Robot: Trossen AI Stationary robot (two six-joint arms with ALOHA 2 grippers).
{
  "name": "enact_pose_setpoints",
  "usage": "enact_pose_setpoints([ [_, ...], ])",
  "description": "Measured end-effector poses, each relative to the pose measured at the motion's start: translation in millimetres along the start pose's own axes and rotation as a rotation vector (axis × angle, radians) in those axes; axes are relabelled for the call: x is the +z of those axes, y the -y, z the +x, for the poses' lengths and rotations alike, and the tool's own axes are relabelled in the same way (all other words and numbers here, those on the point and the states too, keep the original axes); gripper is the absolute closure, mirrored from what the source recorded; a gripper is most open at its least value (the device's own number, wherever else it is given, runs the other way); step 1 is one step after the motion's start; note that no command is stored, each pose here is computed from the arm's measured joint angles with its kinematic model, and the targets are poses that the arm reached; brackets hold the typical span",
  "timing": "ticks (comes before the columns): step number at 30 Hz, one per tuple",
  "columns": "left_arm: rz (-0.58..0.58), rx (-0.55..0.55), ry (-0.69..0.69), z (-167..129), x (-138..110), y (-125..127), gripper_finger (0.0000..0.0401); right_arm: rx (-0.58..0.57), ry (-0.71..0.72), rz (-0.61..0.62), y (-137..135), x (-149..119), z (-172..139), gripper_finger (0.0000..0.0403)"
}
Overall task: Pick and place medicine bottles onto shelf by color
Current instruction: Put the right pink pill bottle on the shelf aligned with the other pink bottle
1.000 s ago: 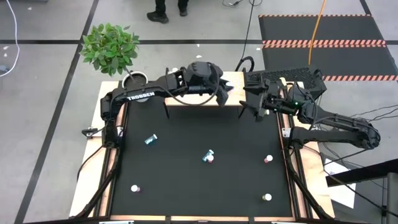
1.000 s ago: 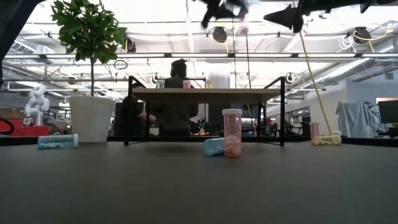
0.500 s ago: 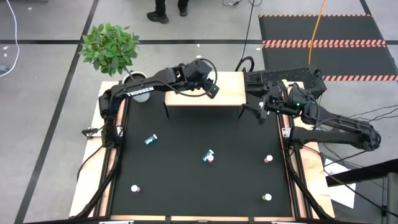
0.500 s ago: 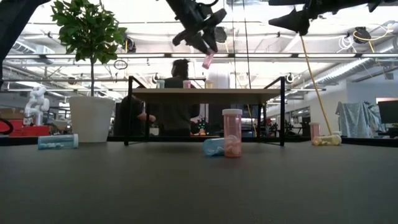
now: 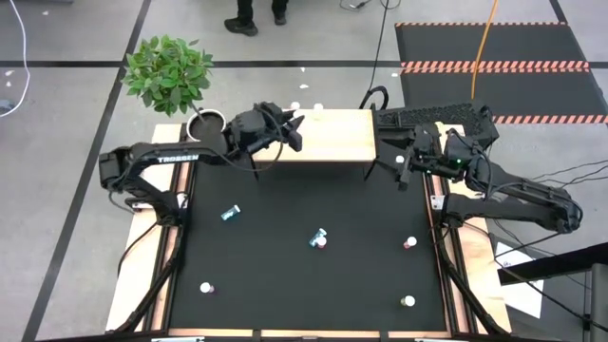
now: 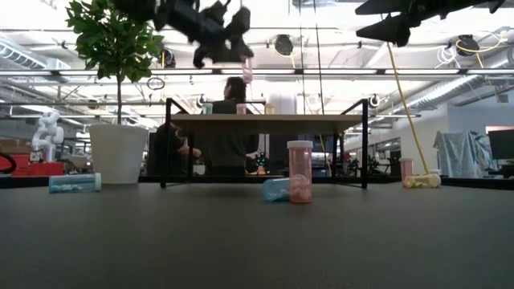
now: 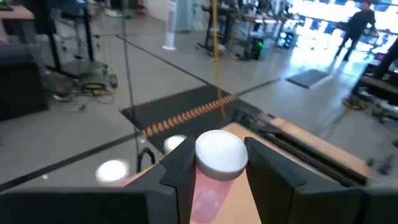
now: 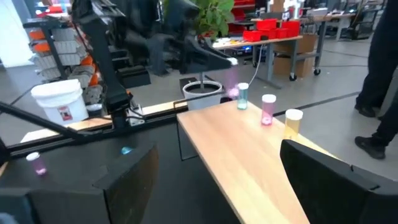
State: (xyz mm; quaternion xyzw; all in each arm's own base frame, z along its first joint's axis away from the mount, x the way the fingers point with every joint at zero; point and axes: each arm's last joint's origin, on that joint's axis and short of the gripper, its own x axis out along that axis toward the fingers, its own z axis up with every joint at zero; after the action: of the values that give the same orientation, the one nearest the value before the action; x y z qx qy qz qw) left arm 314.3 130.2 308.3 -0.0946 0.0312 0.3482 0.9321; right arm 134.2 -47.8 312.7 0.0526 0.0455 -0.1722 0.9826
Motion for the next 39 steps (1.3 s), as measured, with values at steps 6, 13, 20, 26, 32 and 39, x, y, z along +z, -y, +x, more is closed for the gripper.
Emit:
enact_pose_setpoints([
  [6, -0.034, 0.064, -0.044, 8.5, -32.0, -21.9, 0.0274, 0.002, 0.012, 0.013, -0.1, 1.0, 6.7, 0.0074],
  [13, -0.005, 0.066, -0.063, 14.7, -38.5, -29.8, 0.0274, -0.002, 0.010, 0.030, 0.0, 0.7, 7.4, 0.0074],
  [20, 0.007, 0.055, -0.128, 28.0, -60.4, -28.9, 0.0274, -0.028, 0.011, 0.030, 0.8, 0.6, 7.7, 0.0074],
  [26, 0.008, 0.058, -0.133, 29.0, -62.0, -29.2, 0.0274, -0.034, 0.012, 0.052, 1.6, 0.7, 7.7, 0.0074],
  [32, 0.000, 0.068, -0.130, 29.9, -61.3, -32.8, 0.0270, -0.034, 0.012, 0.054, 1.6, 0.7, 7.7, 0.0074],
  [39, -0.023, 0.076, -0.119, 30.8, -60.1, -35.6, 0.0214, -0.033, 0.012, 0.057, 1.6, 0.7, 7.7, 0.0074],
])
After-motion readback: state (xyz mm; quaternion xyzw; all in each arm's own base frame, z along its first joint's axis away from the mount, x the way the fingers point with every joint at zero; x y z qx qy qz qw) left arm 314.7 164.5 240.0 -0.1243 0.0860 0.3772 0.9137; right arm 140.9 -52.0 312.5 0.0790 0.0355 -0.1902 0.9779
